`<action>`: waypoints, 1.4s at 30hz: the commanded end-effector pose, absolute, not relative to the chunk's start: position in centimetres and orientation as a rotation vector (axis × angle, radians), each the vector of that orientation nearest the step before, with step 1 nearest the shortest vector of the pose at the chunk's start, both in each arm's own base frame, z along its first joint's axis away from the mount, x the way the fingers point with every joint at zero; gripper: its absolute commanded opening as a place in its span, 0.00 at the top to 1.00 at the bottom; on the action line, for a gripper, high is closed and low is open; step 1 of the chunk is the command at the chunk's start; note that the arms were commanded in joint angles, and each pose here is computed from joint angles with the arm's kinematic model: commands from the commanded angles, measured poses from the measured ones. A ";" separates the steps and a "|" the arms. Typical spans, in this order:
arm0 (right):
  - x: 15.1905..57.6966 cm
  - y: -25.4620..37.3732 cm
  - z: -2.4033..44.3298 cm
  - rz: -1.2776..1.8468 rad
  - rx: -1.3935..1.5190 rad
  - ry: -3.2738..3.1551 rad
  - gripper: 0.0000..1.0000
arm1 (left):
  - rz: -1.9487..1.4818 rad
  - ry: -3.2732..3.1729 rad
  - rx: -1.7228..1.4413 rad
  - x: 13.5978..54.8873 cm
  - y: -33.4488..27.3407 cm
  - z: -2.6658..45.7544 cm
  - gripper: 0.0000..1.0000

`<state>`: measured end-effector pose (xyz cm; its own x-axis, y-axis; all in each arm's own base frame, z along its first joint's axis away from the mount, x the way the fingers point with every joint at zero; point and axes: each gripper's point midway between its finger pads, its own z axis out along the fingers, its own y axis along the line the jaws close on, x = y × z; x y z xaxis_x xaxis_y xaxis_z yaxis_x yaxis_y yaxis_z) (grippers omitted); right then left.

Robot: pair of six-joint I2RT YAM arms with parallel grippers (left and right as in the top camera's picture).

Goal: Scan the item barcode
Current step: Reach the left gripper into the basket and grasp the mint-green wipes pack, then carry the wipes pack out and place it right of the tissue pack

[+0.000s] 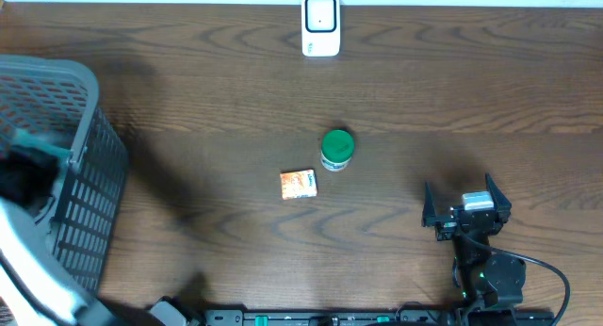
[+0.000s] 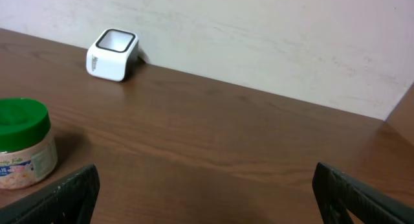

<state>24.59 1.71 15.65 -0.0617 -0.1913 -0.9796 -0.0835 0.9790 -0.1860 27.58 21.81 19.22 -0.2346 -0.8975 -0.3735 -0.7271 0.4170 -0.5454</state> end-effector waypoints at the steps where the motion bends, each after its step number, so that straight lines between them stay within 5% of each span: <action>1: 24.6 1.8 15.6 -0.075 -0.203 1.635 0.01 | -0.299 1.814 -1.291 26.0 20.6 27.4 0.93; 10: 24.6 1.8 15.6 -0.075 -0.203 1.635 0.01 | -0.801 1.734 -0.707 23.8 3.8 38.5 0.93; 16: 24.6 1.8 15.6 -0.075 -0.203 1.635 0.01 | -1.029 1.875 -0.429 22.6 -4.2 38.3 0.93; 34: 24.6 1.8 15.6 -0.075 -0.203 1.635 0.01 | -1.066 2.458 0.117 27.3 -24.7 22.8 0.92; 42: 24.6 1.8 15.6 -0.075 -0.203 1.635 0.01 | -1.017 2.712 0.320 24.9 -32.7 12.4 0.93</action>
